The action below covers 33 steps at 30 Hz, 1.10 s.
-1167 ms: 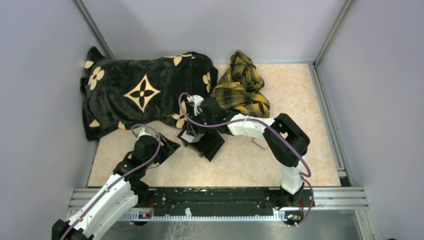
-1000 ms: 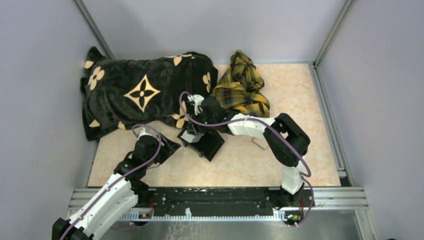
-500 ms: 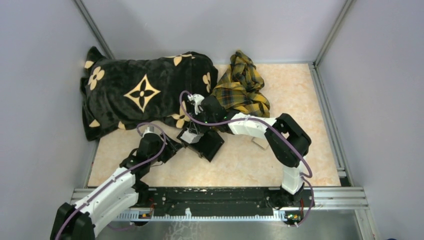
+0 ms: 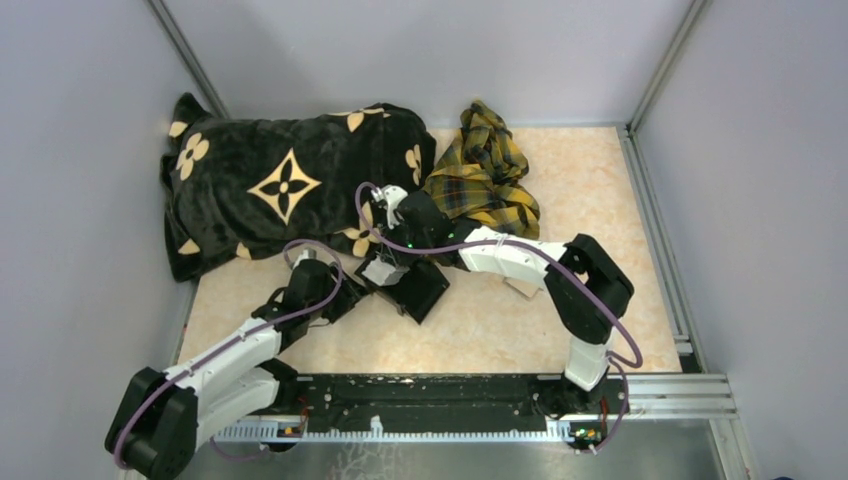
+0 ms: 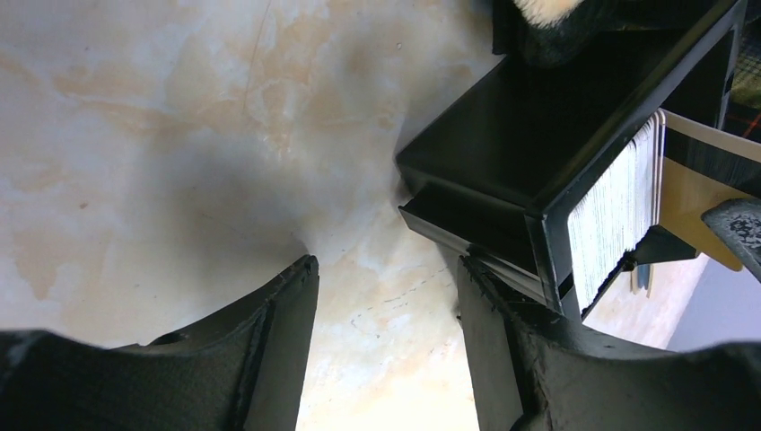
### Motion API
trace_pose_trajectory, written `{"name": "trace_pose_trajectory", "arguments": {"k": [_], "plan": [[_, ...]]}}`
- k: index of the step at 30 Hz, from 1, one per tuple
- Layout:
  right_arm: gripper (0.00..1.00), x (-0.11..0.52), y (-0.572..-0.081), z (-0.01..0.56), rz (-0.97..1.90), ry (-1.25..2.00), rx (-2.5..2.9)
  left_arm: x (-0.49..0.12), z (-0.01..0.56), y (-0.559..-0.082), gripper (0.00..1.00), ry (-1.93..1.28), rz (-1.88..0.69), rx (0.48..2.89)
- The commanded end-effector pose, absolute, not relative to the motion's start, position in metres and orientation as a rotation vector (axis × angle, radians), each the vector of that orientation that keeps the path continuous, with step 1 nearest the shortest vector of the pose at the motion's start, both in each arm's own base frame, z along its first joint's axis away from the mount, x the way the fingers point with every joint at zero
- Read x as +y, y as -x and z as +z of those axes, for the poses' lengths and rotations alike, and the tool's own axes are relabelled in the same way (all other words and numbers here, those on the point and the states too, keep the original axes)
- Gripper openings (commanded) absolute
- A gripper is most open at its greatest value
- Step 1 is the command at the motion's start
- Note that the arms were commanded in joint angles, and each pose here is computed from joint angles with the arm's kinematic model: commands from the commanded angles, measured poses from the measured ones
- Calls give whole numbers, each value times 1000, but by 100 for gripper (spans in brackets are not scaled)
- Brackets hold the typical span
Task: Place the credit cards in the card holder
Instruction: Pick up the credit card from the storage box.
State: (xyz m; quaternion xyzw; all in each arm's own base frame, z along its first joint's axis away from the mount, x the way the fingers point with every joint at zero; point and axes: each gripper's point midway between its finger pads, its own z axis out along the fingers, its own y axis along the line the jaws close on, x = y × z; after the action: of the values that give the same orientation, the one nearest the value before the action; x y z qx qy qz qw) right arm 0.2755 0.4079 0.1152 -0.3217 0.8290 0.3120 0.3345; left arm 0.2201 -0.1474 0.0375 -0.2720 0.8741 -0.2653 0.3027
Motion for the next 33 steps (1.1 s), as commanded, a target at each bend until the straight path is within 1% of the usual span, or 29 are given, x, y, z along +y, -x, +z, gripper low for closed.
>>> {"name": "trace_pose_trajectory", "arguments": {"k": [1,6,10,14,15,23,28,33], "plan": [[15,415,-280,165,828,818,2055,-156,65,-246,65,666,-727,2228],[6,407,-283,166,754,810,2049,-156,69,-255,65,642,-682,2233],[0,396,-286,169,654,810,2035,-154,75,-258,67,620,-649,2239],[0,384,-293,171,534,799,2019,-148,83,-254,71,609,-634,2223],[0,379,-293,185,523,785,1988,-147,86,-253,72,606,-632,2217],[0,353,-299,218,404,747,1924,-137,120,-245,82,539,-611,2179],[0,338,-280,246,459,739,1915,-147,165,-242,86,357,-702,2079],[0,324,-242,271,622,740,1924,-172,210,-225,89,81,-897,1916]]}}
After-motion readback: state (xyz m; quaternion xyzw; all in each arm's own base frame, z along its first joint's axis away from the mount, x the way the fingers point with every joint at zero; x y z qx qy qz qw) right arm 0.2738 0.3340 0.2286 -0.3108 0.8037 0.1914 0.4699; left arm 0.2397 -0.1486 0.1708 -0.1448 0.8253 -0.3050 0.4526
